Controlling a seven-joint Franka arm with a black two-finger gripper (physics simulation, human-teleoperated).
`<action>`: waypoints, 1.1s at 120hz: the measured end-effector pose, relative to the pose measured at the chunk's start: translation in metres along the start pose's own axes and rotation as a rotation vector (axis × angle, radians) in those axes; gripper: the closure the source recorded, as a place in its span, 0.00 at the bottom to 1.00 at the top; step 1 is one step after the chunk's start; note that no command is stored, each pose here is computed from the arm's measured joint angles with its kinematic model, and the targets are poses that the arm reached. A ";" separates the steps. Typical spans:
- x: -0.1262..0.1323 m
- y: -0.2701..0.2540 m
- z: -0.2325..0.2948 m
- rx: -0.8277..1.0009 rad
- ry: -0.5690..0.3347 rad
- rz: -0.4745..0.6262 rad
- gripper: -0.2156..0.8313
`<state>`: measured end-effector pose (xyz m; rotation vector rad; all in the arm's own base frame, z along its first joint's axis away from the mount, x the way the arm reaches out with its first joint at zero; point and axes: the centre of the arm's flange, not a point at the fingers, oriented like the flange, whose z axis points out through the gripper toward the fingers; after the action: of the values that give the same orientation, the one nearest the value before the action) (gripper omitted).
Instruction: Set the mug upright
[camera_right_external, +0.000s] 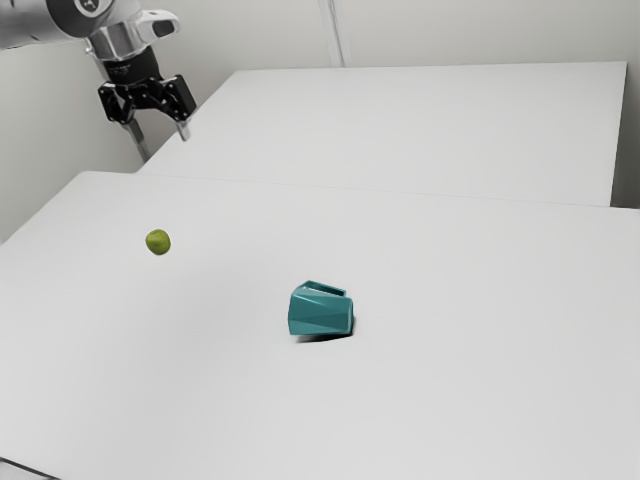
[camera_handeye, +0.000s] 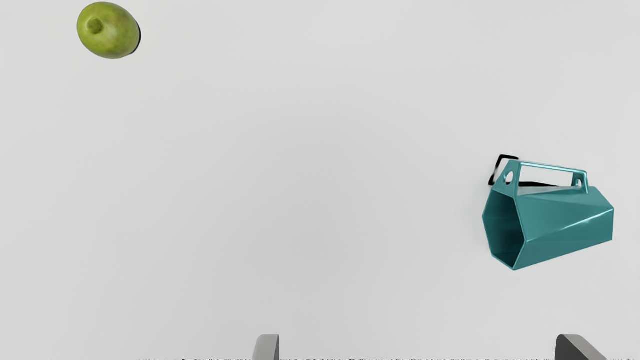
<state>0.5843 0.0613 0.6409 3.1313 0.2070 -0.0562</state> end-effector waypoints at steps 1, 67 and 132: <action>0.000 0.000 0.000 0.000 0.000 0.001 0.21; -0.058 0.013 0.262 -0.678 -0.191 -0.179 0.21; -0.085 0.021 0.353 -1.058 0.080 -0.187 0.21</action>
<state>0.4905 0.0279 0.2914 2.0567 0.3732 0.1346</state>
